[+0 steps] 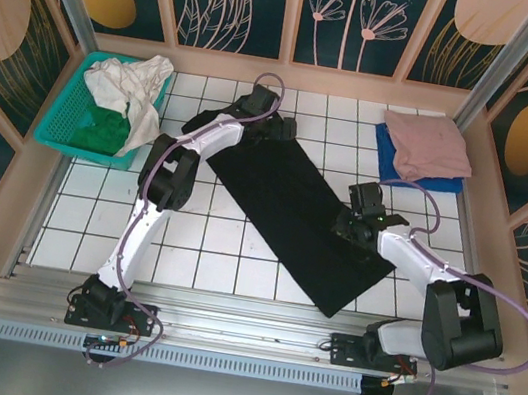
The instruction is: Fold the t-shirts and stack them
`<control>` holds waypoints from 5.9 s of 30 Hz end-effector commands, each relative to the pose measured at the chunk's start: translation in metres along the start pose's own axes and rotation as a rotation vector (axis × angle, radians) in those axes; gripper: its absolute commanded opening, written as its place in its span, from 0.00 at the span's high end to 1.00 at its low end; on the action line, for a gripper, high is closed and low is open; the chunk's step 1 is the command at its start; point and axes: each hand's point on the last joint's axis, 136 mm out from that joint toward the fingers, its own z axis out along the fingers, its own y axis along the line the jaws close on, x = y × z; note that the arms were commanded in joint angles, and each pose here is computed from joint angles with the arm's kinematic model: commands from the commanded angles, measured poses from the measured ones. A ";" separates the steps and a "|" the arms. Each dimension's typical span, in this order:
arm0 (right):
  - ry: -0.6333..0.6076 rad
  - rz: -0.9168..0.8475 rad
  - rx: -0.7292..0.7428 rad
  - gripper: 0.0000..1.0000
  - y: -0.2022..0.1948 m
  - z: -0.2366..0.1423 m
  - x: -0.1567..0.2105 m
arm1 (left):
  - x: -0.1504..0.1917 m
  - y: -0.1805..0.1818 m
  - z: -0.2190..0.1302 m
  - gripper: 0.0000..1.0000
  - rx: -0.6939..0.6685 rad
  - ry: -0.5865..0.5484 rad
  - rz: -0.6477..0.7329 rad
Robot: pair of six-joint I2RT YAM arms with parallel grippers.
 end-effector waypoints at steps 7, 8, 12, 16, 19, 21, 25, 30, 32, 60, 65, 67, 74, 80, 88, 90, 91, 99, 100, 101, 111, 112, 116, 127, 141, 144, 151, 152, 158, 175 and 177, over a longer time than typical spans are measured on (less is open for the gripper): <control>0.244 -0.174 0.016 0.70 0.060 0.040 0.102 | 0.027 -0.042 0.053 0.02 0.384 0.115 -0.132; 0.253 -0.186 0.008 0.70 0.069 0.037 0.110 | 0.025 -0.046 0.055 0.02 0.411 0.116 -0.141; 0.262 -0.223 -0.014 0.70 0.094 0.028 0.126 | 0.015 -0.059 0.048 0.01 0.460 0.098 -0.148; 0.224 -0.248 -0.060 0.70 0.121 0.019 0.116 | -0.005 -0.079 0.023 0.02 0.513 0.068 -0.126; 0.148 -0.263 -0.042 0.70 0.127 0.008 0.088 | -0.026 -0.089 -0.006 0.02 0.494 0.023 -0.073; 0.094 -0.258 -0.041 0.70 0.127 0.000 0.066 | -0.044 -0.091 -0.026 0.01 0.464 -0.027 -0.047; 0.005 -0.225 -0.053 0.69 0.117 -0.006 0.029 | -0.066 -0.075 -0.061 0.01 0.331 -0.080 -0.026; 0.017 -0.210 -0.049 0.69 0.101 0.013 0.023 | -0.041 -0.020 -0.069 0.01 0.085 -0.090 -0.056; 0.033 -0.220 -0.035 0.69 0.097 0.022 0.028 | -0.025 -0.001 -0.061 0.02 0.027 -0.060 -0.082; 0.164 -0.166 -0.118 0.69 0.143 0.020 0.097 | -0.018 -0.041 0.018 0.01 0.327 0.042 -0.124; 0.113 -0.167 -0.050 0.62 0.110 -0.004 0.084 | -0.050 -0.048 -0.042 0.02 0.253 -0.047 -0.073; 0.111 -0.152 -0.022 0.60 0.088 -0.009 0.085 | -0.056 -0.039 -0.066 0.02 0.184 -0.085 -0.060; 0.155 -0.084 -0.061 0.58 0.050 -0.024 0.107 | -0.052 -0.005 -0.163 0.02 -0.033 -0.193 -0.042; 0.216 -0.024 -0.110 0.55 0.041 -0.038 0.142 | 0.068 0.043 -0.232 0.02 -0.102 -0.077 -0.125; 0.365 -0.099 -0.116 0.53 0.056 -0.059 0.188 | 0.292 0.076 -0.287 0.15 -0.179 0.212 -0.229; 0.397 -0.118 -0.092 0.53 0.053 -0.062 0.199 | 0.327 0.079 -0.300 0.19 -0.174 0.267 -0.255; 0.410 -0.130 -0.082 0.53 0.051 -0.063 0.204 | 0.337 0.078 -0.306 0.21 -0.170 0.285 -0.261; 0.506 -0.200 -0.040 0.52 0.041 -0.069 0.235 | 0.400 0.059 -0.323 0.29 -0.157 0.447 -0.164; 0.514 -0.209 -0.030 0.53 0.039 -0.068 0.238 | 0.404 0.062 -0.322 0.33 -0.171 0.463 -0.154; 0.525 -0.216 -0.024 0.53 0.037 -0.069 0.243 | 0.407 0.064 -0.321 0.36 -0.180 0.473 -0.146; 0.566 -0.235 -0.013 0.57 0.034 -0.063 0.263 | 0.402 0.058 -0.316 0.65 -0.132 0.434 -0.147; 0.569 -0.233 -0.027 0.59 0.037 -0.062 0.264 | 0.400 0.052 -0.315 0.68 -0.106 0.426 -0.151; 0.566 -0.232 -0.040 0.64 0.041 -0.060 0.265 | 0.392 0.044 -0.313 0.77 -0.073 0.392 -0.151; 0.440 -0.230 -0.053 1.00 0.061 -0.077 0.221 | 0.357 0.043 -0.334 1.00 -0.080 0.270 -0.155; 0.104 -0.193 -0.168 1.00 0.119 -0.062 0.063 | 0.170 0.023 -0.310 1.00 -0.172 -0.126 -0.102; 0.054 -0.179 -0.178 1.00 0.124 -0.052 0.030 | 0.141 0.023 -0.288 1.00 -0.196 -0.116 -0.080; -0.016 -0.180 -0.180 1.00 0.134 -0.028 -0.037 | 0.096 0.022 -0.238 1.00 -0.215 -0.054 -0.031; -0.005 -0.183 -0.186 1.00 0.136 -0.023 -0.041 | 0.092 0.021 -0.233 1.00 -0.210 -0.047 -0.026; 0.025 -0.164 -0.189 1.00 0.133 0.008 -0.065 | 0.073 0.027 -0.186 1.00 -0.213 0.041 0.002; 0.043 -0.115 -0.061 0.73 0.105 0.056 -0.093 | 0.040 0.059 -0.112 0.70 -0.238 0.141 0.008; -0.007 -0.121 -0.018 0.71 0.103 0.044 -0.100 | 0.033 0.062 -0.113 0.60 -0.239 0.130 0.003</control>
